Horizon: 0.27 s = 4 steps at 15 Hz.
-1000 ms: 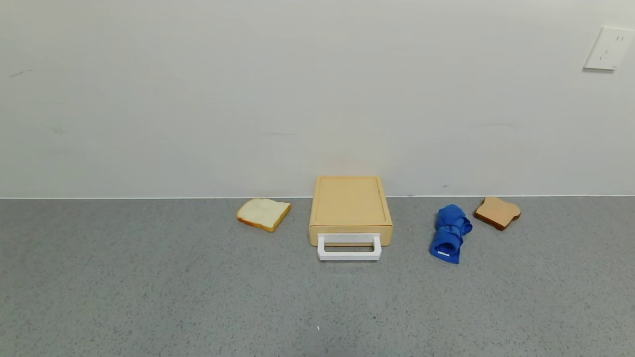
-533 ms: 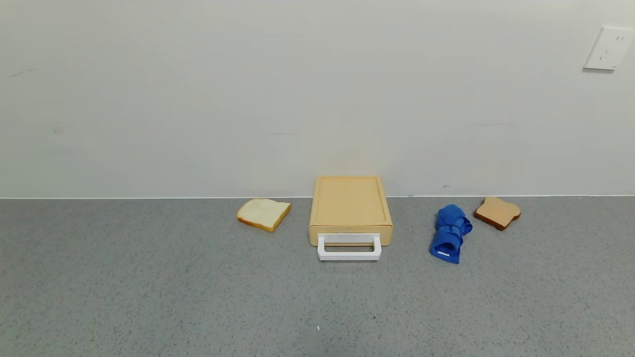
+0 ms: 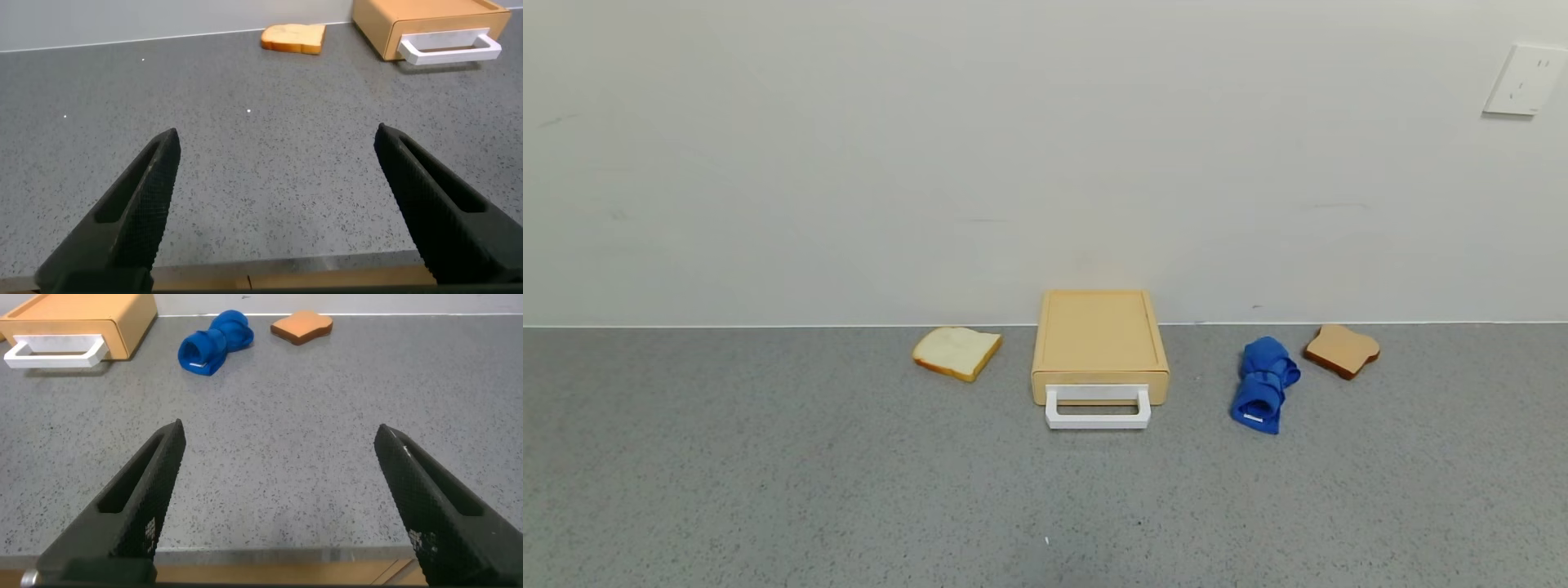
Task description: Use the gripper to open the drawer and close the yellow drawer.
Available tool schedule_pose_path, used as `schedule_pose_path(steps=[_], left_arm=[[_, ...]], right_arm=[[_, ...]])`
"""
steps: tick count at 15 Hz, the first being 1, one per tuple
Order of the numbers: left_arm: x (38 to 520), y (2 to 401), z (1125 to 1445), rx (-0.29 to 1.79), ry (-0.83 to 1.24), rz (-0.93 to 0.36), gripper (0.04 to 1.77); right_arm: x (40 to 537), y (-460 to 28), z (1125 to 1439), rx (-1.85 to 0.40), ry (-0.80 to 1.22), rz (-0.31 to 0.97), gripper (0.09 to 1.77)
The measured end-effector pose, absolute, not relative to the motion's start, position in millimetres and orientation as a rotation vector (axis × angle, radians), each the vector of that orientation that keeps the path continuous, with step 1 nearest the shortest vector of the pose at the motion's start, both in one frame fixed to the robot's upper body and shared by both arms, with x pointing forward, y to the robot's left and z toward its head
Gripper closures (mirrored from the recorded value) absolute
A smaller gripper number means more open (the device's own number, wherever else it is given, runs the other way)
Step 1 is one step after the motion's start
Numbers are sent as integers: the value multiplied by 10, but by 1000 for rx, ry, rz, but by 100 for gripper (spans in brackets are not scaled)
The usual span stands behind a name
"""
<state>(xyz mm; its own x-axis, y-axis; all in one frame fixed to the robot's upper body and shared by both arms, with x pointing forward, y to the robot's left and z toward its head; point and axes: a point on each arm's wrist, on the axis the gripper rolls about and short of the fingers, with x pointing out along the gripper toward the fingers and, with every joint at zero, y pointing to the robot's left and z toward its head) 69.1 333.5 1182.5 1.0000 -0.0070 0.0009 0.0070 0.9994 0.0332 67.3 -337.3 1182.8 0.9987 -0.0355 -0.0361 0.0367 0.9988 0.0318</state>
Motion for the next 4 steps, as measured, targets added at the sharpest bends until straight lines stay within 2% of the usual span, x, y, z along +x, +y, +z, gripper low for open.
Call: schedule_pose_path(steps=[4], left_arm=[[691,3335,11825,33,-1,-8,9]], right_arm=[[673,-3374,11827,32,36,-36,16]])
